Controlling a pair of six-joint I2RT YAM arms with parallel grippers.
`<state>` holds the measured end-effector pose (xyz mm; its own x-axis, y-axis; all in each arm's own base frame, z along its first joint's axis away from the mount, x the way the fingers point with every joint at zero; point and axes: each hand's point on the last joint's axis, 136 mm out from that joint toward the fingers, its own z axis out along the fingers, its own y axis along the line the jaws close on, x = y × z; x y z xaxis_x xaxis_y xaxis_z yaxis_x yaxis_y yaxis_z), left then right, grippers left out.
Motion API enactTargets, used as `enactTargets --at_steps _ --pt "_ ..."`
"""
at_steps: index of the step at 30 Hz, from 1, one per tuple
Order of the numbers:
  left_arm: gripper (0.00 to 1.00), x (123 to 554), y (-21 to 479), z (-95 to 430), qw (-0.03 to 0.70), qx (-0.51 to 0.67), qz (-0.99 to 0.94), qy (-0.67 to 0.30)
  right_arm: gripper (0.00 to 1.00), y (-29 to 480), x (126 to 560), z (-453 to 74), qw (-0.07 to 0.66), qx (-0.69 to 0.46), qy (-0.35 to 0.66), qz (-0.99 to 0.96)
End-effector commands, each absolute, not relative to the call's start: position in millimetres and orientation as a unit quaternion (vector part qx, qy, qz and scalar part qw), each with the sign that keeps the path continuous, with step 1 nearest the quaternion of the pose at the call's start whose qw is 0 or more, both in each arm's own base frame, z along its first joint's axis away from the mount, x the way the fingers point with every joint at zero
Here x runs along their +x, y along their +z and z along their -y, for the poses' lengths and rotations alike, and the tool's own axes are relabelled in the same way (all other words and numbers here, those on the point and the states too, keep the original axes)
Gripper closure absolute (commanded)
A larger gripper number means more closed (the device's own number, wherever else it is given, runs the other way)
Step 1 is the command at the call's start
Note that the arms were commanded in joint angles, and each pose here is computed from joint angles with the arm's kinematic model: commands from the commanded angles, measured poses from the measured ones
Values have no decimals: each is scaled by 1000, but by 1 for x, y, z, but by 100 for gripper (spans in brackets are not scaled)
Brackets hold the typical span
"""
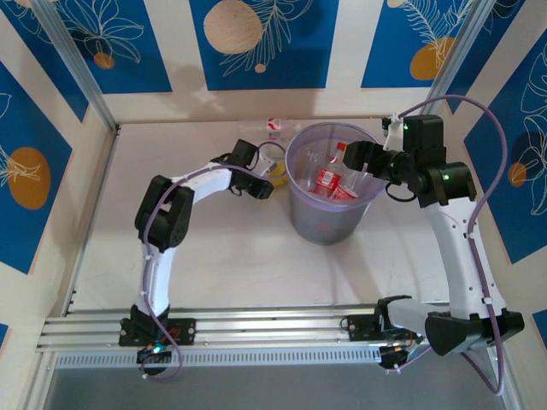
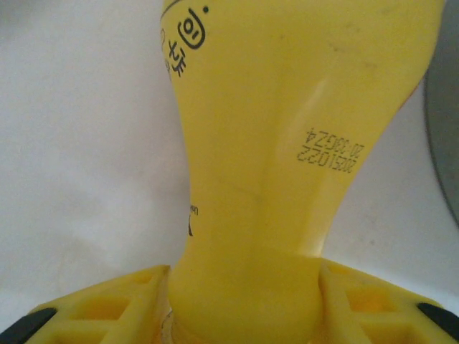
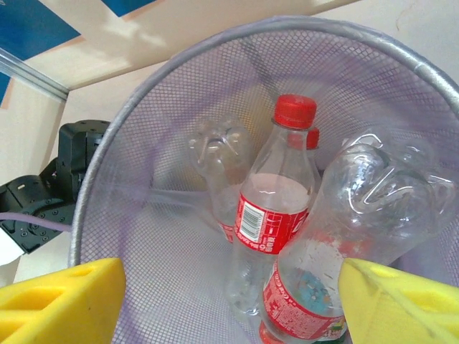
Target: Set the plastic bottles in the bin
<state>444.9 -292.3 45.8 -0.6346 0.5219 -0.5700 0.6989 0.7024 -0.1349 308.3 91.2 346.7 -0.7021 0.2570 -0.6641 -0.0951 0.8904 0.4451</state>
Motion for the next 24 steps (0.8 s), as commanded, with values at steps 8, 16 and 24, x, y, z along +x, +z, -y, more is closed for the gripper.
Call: enactTargets --at_steps 8,16,24 --pt "84 432 116 288 347 346 -855 -172 22 362 307 -99 394 35 261 -881" --pt "92 421 144 266 405 325 -840 -157 22 381 312 -103 411 17 265 -872" --pt "100 410 176 227 440 245 -854 -133 22 390 321 -124 413 -16 273 -869"
